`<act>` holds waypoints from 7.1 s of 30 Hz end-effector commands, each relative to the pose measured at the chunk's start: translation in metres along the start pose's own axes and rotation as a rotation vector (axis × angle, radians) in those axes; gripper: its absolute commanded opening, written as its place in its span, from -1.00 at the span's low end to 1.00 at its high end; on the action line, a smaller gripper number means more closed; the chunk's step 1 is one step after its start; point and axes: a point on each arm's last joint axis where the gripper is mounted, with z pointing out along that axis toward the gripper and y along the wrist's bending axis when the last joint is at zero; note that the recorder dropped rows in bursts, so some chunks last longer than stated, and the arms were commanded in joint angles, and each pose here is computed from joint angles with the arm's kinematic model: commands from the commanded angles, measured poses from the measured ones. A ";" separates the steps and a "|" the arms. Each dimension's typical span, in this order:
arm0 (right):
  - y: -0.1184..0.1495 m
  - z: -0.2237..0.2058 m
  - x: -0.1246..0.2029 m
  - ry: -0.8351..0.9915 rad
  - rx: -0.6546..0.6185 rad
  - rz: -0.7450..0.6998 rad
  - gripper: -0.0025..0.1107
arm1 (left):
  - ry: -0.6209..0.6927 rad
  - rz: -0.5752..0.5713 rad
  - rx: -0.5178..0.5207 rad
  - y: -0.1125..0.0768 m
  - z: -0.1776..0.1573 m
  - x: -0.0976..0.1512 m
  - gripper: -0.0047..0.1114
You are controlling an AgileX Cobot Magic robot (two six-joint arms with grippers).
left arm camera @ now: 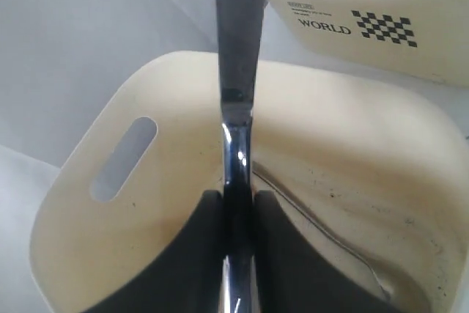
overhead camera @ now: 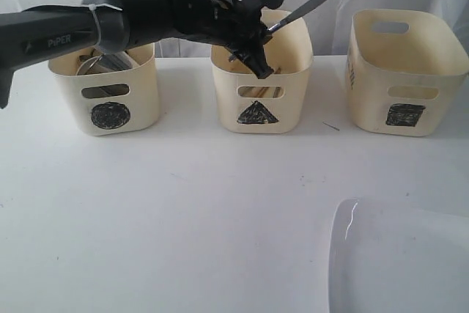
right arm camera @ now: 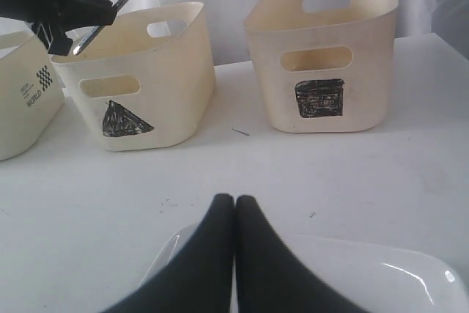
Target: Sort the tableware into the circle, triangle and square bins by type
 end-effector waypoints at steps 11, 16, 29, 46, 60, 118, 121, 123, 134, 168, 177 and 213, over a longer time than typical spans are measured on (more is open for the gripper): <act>0.000 0.000 0.001 -0.009 0.002 0.000 -0.96 | 0.034 -0.207 0.041 0.007 -0.007 0.003 0.01; 0.000 0.000 0.001 -0.009 0.002 0.000 -0.96 | 0.036 -0.203 0.054 0.010 -0.016 -0.004 0.00; 0.000 0.000 0.001 -0.009 0.002 0.000 -0.96 | 0.063 -0.184 0.121 0.016 -0.094 -0.035 -0.52; 0.000 0.000 0.001 -0.009 0.002 0.017 -0.96 | 0.019 -0.315 -0.031 -0.044 -0.261 0.025 -0.54; 0.000 0.000 0.001 -0.009 0.002 0.017 -0.96 | -0.030 -0.416 -0.088 -0.123 -0.351 0.116 -0.54; 0.000 0.000 0.001 -0.009 0.002 0.017 -0.96 | 0.114 -0.305 -0.328 -0.192 -0.390 0.225 -0.54; 0.000 0.000 0.001 -0.009 0.002 0.017 -0.96 | 0.115 -0.305 -0.327 -0.192 -0.390 0.225 -0.54; 0.000 0.000 0.001 -0.009 0.002 0.017 -0.96 | 0.114 -0.314 -0.327 -0.192 -0.390 0.225 -0.54; 0.000 0.000 0.001 -0.009 0.002 0.017 -0.96 | 0.091 -0.446 -0.337 -0.192 -0.390 0.225 -0.54; 0.000 0.000 0.001 -0.009 0.002 0.017 -0.96 | 0.057 -0.672 -0.368 -0.190 -0.390 0.225 -0.54; 0.001 0.000 -0.002 -0.043 -0.020 0.112 -0.96 | 0.057 -0.672 -0.368 -0.190 -0.390 0.225 -0.54; 0.006 -0.001 -0.110 0.609 0.351 -0.033 0.27 | 0.057 -0.668 -0.367 -0.190 -0.390 0.225 -0.54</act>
